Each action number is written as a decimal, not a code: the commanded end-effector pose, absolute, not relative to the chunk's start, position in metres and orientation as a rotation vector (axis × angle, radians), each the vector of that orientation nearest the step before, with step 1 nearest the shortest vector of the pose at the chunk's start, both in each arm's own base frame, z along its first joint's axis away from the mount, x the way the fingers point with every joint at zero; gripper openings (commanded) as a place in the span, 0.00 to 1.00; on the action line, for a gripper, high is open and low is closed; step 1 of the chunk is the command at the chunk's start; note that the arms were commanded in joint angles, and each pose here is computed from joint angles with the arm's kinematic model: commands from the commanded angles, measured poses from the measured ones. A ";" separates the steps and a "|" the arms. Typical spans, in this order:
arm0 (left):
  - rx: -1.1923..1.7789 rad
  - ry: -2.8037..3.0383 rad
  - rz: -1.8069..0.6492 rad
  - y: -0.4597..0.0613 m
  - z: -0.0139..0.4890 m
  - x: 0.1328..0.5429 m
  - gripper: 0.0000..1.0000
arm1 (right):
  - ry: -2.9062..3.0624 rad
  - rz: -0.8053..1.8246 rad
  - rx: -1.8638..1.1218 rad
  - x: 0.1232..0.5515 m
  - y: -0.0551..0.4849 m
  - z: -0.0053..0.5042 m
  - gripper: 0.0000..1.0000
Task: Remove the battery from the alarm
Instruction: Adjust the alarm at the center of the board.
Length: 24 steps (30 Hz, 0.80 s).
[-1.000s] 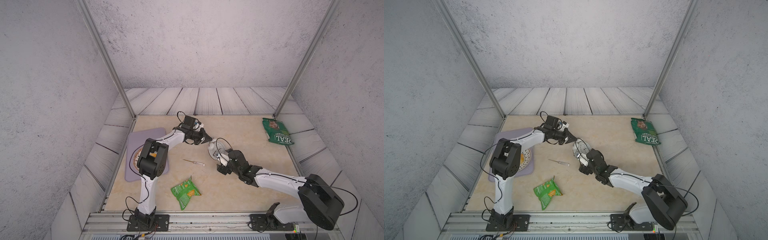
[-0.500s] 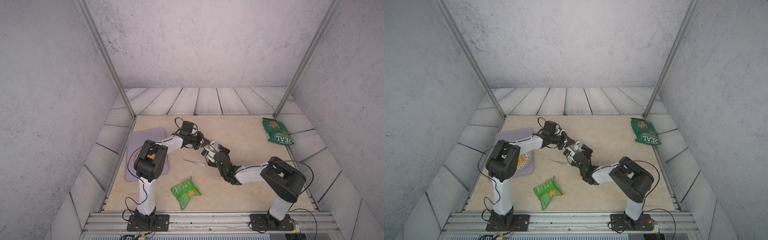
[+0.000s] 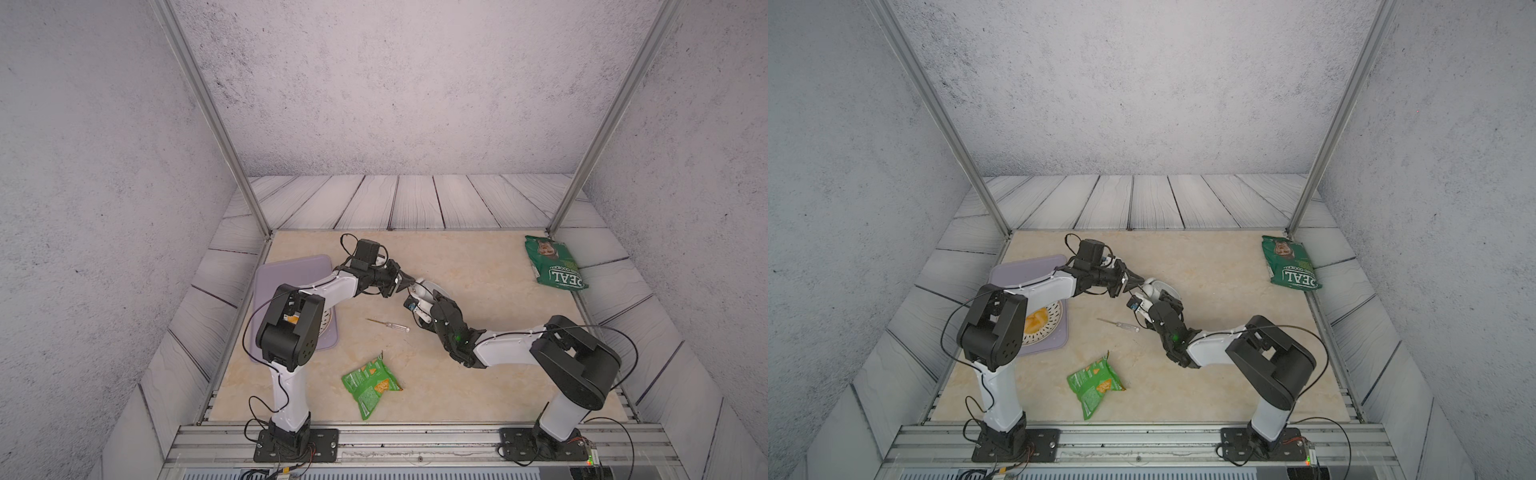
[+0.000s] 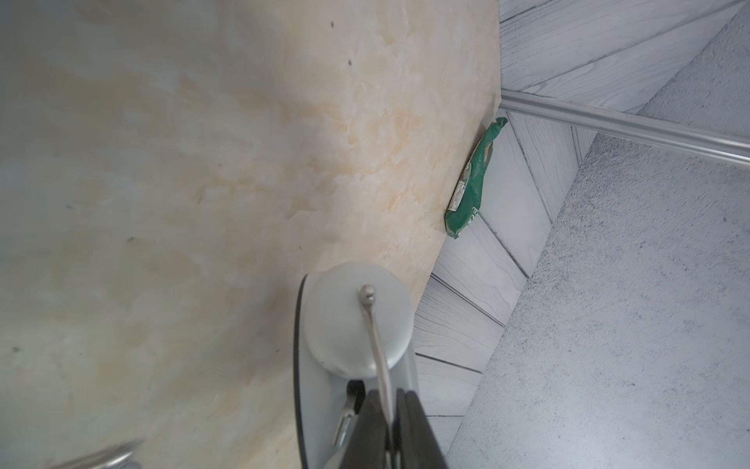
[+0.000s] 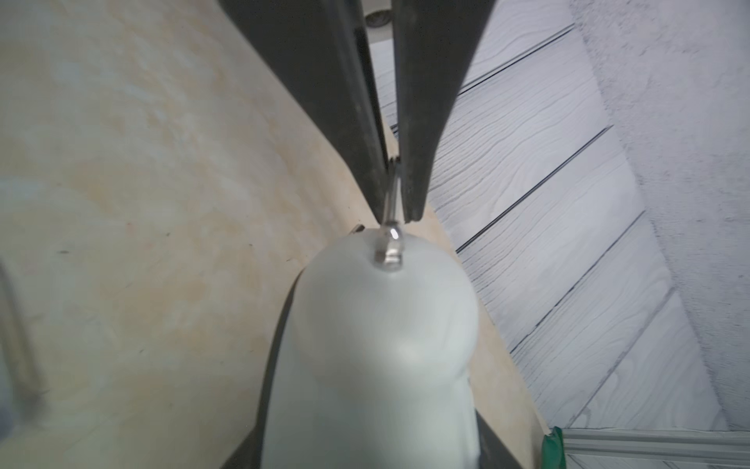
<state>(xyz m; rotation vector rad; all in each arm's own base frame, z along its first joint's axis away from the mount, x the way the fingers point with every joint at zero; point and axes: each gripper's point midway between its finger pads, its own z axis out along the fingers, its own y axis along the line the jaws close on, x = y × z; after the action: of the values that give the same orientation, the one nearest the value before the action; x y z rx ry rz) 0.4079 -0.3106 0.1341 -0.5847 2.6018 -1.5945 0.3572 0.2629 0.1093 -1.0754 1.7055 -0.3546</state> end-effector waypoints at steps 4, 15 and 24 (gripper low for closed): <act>-0.282 2.500 -1.362 -0.262 0.193 0.421 0.52 | 2.089 0.086 -0.999 0.342 0.226 0.138 0.31; 0.191 2.620 -0.833 -0.212 0.185 0.359 0.90 | 2.500 0.866 -0.635 0.336 0.190 0.157 0.35; 0.374 2.697 -0.834 -0.227 0.159 0.323 0.93 | 2.614 1.494 -0.544 0.362 0.226 0.128 0.36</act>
<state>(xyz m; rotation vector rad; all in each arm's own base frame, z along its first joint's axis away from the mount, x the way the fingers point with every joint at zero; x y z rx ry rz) 0.3325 -0.2252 0.1632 0.2669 2.6856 -0.8644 0.3746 0.2037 0.1143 -0.5753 2.6332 1.1346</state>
